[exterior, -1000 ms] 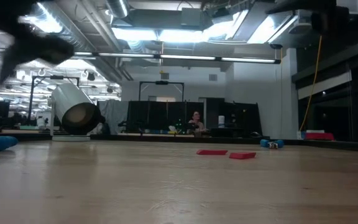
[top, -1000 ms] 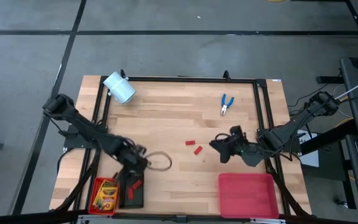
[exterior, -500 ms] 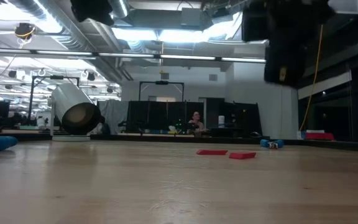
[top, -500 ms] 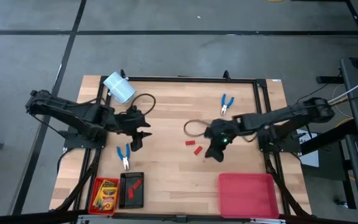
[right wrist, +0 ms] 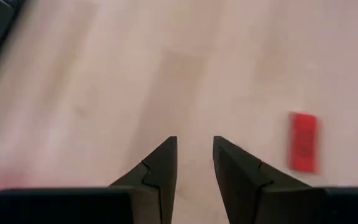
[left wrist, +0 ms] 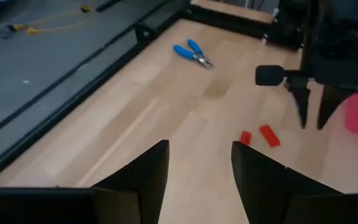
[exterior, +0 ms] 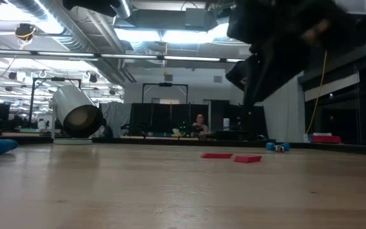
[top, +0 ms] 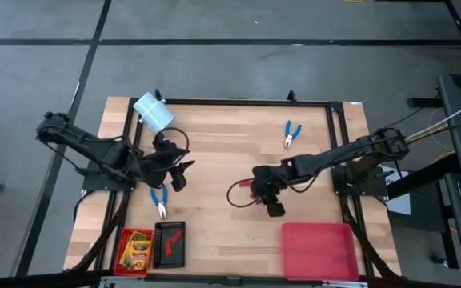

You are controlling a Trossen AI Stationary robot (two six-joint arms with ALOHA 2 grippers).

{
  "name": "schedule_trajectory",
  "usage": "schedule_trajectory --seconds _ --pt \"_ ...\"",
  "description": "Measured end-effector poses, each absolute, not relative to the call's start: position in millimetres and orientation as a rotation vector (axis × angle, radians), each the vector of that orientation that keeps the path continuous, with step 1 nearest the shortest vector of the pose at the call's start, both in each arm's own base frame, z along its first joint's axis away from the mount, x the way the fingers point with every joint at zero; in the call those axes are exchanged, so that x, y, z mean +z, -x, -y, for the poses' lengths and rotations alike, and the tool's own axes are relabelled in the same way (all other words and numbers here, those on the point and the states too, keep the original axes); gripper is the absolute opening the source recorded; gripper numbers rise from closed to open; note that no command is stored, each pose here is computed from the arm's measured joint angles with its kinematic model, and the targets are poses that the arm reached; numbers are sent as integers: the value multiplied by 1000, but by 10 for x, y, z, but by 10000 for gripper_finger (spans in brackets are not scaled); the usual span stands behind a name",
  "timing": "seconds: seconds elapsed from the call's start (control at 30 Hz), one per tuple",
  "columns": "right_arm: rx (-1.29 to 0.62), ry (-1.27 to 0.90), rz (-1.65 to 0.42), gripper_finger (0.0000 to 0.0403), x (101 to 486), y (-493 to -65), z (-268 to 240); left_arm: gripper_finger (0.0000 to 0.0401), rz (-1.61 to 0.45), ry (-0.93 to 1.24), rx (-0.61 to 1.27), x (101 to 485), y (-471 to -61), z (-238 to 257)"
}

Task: Pick & Place School Supplies
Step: Put the red eraser into the black basket

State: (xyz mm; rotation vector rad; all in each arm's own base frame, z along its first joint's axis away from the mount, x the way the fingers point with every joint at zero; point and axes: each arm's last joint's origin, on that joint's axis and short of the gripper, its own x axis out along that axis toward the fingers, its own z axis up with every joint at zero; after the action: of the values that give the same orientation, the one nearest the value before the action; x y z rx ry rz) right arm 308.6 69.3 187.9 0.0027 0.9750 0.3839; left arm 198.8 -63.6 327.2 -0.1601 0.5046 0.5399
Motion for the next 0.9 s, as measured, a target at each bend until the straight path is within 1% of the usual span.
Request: schedule_trajectory --seconds 0.17,0.43,0.53,0.77,0.9 --pt "309 79 -1087 108 1722 -3064 -575 171 -483 117 581 3237 -2003 694" --pt "168 168 -1081 107 1561 -3176 -505 171 -434 112 643 3214 -2077 713" --pt "150 172 -1079 107 1519 -3201 -504 171 -436 106 649 3201 -2087 716" --pt "180 169 -1103 107 1362 -3242 -565 171 -436 106 649 3198 -2096 720" --pt "166 144 -1096 107 1348 -3254 -581 171 -435 107 649 3199 -2096 720"
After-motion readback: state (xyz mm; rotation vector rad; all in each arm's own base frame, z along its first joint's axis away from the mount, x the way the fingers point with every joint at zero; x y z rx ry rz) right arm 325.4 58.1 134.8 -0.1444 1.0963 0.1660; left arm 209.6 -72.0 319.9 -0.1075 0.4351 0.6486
